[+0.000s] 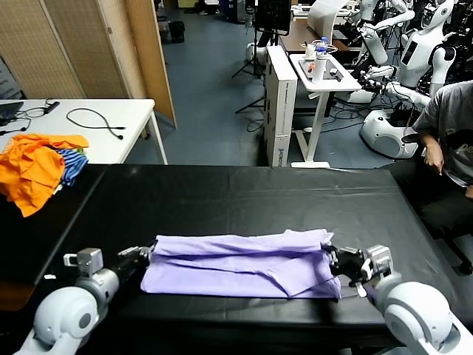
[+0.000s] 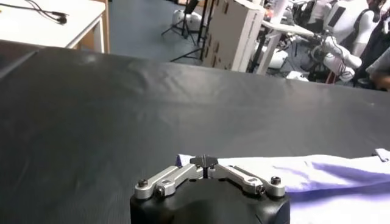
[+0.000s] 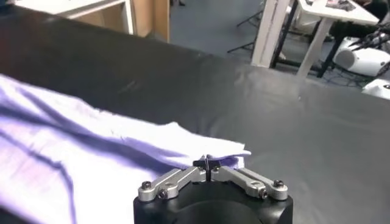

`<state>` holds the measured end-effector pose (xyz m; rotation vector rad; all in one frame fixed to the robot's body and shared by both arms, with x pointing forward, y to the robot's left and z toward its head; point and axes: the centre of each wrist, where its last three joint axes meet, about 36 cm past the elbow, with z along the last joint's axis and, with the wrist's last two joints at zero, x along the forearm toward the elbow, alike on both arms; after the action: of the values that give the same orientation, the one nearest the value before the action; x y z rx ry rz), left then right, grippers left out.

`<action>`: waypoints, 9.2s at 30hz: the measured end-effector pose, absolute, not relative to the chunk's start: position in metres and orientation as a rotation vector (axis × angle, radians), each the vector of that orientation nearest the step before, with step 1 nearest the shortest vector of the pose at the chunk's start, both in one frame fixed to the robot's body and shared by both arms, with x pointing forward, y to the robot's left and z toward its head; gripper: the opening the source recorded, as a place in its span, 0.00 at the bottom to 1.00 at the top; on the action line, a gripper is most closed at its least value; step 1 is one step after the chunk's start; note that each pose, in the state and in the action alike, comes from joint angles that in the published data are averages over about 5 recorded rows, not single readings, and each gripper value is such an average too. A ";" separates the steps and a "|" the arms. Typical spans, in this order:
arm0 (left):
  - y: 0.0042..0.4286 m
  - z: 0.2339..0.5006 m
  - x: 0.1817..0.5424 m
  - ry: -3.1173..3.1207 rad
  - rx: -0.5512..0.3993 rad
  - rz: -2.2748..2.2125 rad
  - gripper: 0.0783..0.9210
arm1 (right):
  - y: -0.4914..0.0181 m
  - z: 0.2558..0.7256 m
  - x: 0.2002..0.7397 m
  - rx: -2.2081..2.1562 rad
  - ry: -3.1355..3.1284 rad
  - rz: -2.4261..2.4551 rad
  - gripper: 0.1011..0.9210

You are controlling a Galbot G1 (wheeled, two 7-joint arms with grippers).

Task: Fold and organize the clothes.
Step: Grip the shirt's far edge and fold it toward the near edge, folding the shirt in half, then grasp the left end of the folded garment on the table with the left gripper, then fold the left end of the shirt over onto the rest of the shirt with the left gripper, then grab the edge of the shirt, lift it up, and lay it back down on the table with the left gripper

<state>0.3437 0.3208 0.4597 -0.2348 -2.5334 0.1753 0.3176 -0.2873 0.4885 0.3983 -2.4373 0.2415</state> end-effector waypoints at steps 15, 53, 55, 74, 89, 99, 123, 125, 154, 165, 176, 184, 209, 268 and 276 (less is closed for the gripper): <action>0.318 0.472 0.318 -2.535 -0.180 0.128 0.78 | -0.286 0.514 0.292 0.404 -2.482 0.101 0.71; 0.324 0.427 0.378 -2.536 -0.108 0.309 0.97 | -0.304 0.441 0.395 0.150 -2.530 -0.101 0.93; 0.323 0.426 0.378 -2.534 -0.109 0.309 0.94 | -0.303 0.438 0.395 0.152 -2.526 -0.098 0.85; 0.330 0.419 0.381 -2.567 -0.084 0.271 0.08 | -0.290 0.423 0.408 0.213 -2.581 -0.158 0.06; 0.328 0.436 0.352 -2.621 -0.037 0.250 0.78 | -0.300 0.451 0.384 0.280 -2.624 -0.142 0.89; 0.319 0.438 0.322 -2.645 -0.044 0.286 0.98 | -0.295 0.466 0.370 0.315 -2.649 -0.132 0.98; 0.304 0.399 0.304 -2.585 -0.008 0.461 0.51 | -0.292 0.467 0.363 0.321 -2.654 -0.131 0.98; 0.304 0.397 0.304 -2.579 -0.007 0.474 0.35 | -0.291 0.468 0.363 0.322 -2.655 -0.130 0.98; 0.360 0.440 0.279 -2.761 0.139 -0.344 0.14 | -0.279 0.460 0.337 0.317 -2.693 -0.129 0.98; 0.246 0.475 0.285 -2.794 -0.217 0.377 0.14 | -0.296 0.442 0.312 0.250 -2.758 -0.107 0.98; 0.173 0.465 0.302 -2.717 -0.483 0.602 0.14 | -0.308 0.432 0.286 0.160 -2.734 -0.098 0.98; 0.152 0.448 0.309 -2.696 -0.523 0.572 0.14 | -0.308 0.436 0.279 0.159 -2.742 -0.102 0.98; 0.144 0.433 0.300 -2.707 -0.506 0.507 0.85 | -0.277 0.456 0.309 0.468 -2.690 -0.162 0.98; 0.256 0.360 0.304 -2.807 -0.142 0.506 0.98 | -0.255 0.496 0.340 0.569 -2.800 -0.141 0.98; 0.252 0.353 0.302 -2.780 -0.147 0.566 0.96 | -0.256 0.498 0.340 0.563 -2.807 -0.130 0.98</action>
<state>0.3023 0.2523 0.3532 -0.1467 -2.7799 0.5656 0.3397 -0.2557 0.4977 0.5627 -2.8072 -0.1298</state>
